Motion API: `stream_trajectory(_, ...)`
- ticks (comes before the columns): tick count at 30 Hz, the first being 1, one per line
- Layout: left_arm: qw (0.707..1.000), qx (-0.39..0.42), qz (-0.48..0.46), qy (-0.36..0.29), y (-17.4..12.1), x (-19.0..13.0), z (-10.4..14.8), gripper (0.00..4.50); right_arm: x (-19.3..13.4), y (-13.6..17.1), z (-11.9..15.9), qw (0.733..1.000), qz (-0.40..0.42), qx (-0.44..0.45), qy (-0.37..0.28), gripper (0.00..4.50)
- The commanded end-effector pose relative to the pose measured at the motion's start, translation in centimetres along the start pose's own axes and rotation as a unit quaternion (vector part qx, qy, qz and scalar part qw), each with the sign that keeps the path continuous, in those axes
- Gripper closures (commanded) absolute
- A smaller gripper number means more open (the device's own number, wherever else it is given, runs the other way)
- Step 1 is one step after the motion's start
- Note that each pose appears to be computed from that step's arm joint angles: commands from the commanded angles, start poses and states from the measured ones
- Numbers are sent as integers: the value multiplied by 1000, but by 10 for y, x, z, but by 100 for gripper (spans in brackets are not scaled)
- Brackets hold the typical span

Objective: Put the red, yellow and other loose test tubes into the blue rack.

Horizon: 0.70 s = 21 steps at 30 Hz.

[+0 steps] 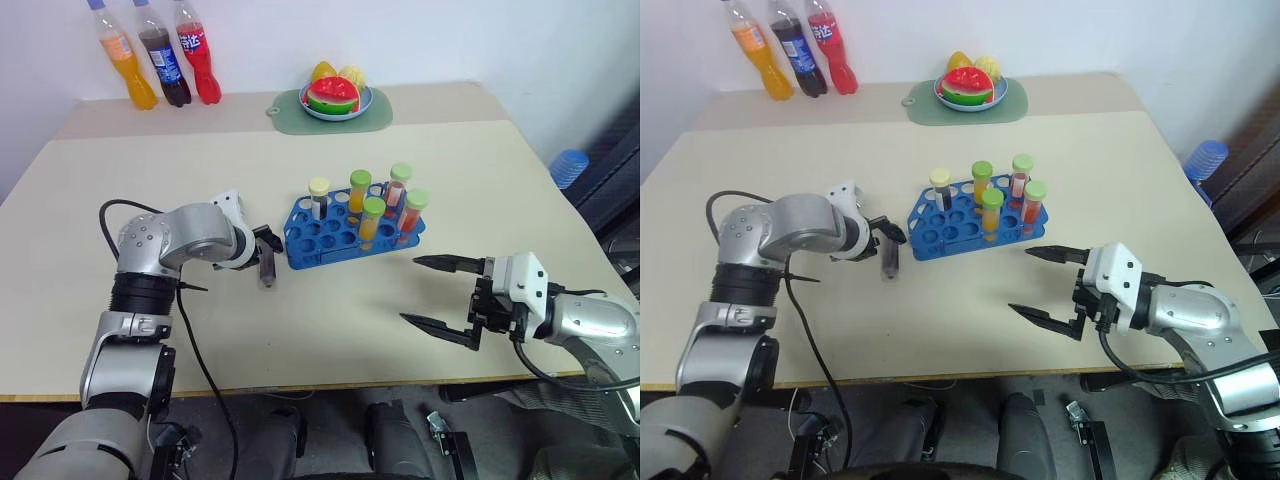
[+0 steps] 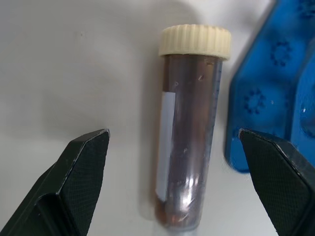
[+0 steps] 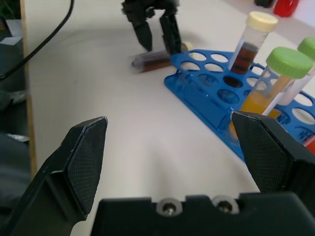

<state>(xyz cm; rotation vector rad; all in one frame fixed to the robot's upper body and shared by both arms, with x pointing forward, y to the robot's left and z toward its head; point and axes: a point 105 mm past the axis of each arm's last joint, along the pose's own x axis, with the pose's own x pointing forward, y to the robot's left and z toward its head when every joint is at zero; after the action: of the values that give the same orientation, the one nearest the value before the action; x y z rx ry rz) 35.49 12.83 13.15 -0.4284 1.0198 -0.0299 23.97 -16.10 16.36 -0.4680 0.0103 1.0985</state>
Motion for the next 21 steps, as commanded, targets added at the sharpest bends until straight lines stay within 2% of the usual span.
stream_trajectory(1,1000,-11,14,-5,-1,5,7,13,-5,1,11,1000,2,-18,-6,6)
stream_trajectory(4,999,-18,33,-5,5,13,10,97,-5,1,11,1000,0,-18,-5,0)
stream_trajectory(9,999,-16,32,-2,6,16,9,345,-7,-2,9,1000,-7,-19,3,0)
stream_trajectory(14,999,16,-20,-25,2,1,7,345,-8,-3,4,1000,-11,-14,10,0)
stream_trajectory(17,989,59,-101,-90,0,-28,9,345,-8,-3,1,1000,-18,-10,10,0)
stream_trajectory(18,980,88,-123,-127,1,-40,11,345,-8,-4,1,1000,-21,-7,8,0)
stream_trajectory(19,964,103,-183,-164,-4,-55,10,345,-8,-4,0,1000,-26,-3,6,0)
stream_trajectory(21,915,181,-285,-222,-13,-87,1,345,-8,-5,-5,999,-44,11,3,0)
